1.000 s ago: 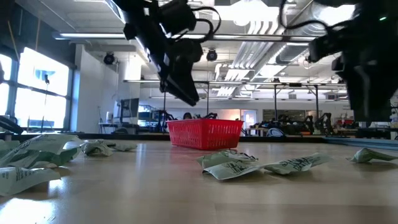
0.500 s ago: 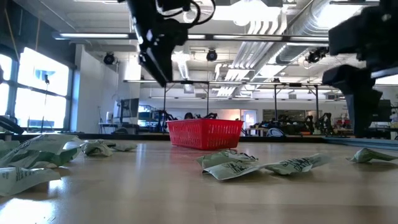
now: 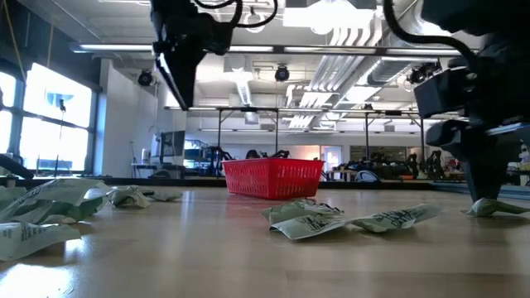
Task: Pick and place Stevia / Truvia into bins
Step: Put the stevia packet into the red basket
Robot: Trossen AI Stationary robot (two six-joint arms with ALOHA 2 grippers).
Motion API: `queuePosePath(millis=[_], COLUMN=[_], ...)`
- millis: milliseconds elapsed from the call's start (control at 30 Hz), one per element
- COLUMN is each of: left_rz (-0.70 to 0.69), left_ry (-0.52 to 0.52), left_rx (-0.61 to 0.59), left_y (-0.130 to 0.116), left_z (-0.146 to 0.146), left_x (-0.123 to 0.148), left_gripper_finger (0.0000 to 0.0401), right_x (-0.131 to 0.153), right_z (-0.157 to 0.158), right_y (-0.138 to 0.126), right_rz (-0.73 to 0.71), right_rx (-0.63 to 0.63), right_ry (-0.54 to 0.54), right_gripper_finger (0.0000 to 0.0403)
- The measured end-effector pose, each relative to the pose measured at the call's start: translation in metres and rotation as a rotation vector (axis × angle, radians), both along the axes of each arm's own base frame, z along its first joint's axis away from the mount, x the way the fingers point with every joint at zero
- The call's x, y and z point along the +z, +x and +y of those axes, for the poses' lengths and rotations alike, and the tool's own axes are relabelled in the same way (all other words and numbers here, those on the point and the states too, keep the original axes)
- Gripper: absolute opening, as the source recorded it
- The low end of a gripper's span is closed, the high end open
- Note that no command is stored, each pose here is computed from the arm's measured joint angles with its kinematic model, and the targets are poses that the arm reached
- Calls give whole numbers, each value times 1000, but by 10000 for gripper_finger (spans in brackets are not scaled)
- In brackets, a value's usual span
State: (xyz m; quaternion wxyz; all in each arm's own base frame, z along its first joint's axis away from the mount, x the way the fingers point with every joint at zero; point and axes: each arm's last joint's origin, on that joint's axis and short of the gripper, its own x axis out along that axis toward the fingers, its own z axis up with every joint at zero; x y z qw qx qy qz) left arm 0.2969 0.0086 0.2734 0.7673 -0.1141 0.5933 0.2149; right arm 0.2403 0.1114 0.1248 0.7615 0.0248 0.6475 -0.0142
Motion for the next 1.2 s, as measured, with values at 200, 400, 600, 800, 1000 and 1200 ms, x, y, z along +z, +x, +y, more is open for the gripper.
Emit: queuePosePath(millis=[200, 400, 600, 800, 1000, 1200], left_rz=[100, 155, 46, -108, -234, -218], left_ry=[15, -45, -187, -233, -195, -115], left_rx=[88, 212, 333, 345, 249, 165], left_y=[-13, -50, -83, -96, -82, -74], left_z=[1, -1, -9, -23, -28, -27], left_x=[-11, -43, -67, -74, -83, -94], left_gripper_finger=[163, 146, 140, 140, 164, 221], right_x=[-1, 4, 66, 116, 100, 114], right_z=[-25, -57, -77, -120, -153, -175], right_y=[13, 22, 52, 84, 108, 116], right_rz=[-21, 6, -253, -461, -387, -435], right_rx=[16, -99, -204, -235, -205, -201], right_ry=[-9, 128, 97, 67, 79, -14], right_gripper_finger=[144, 13, 6, 25, 90, 203])
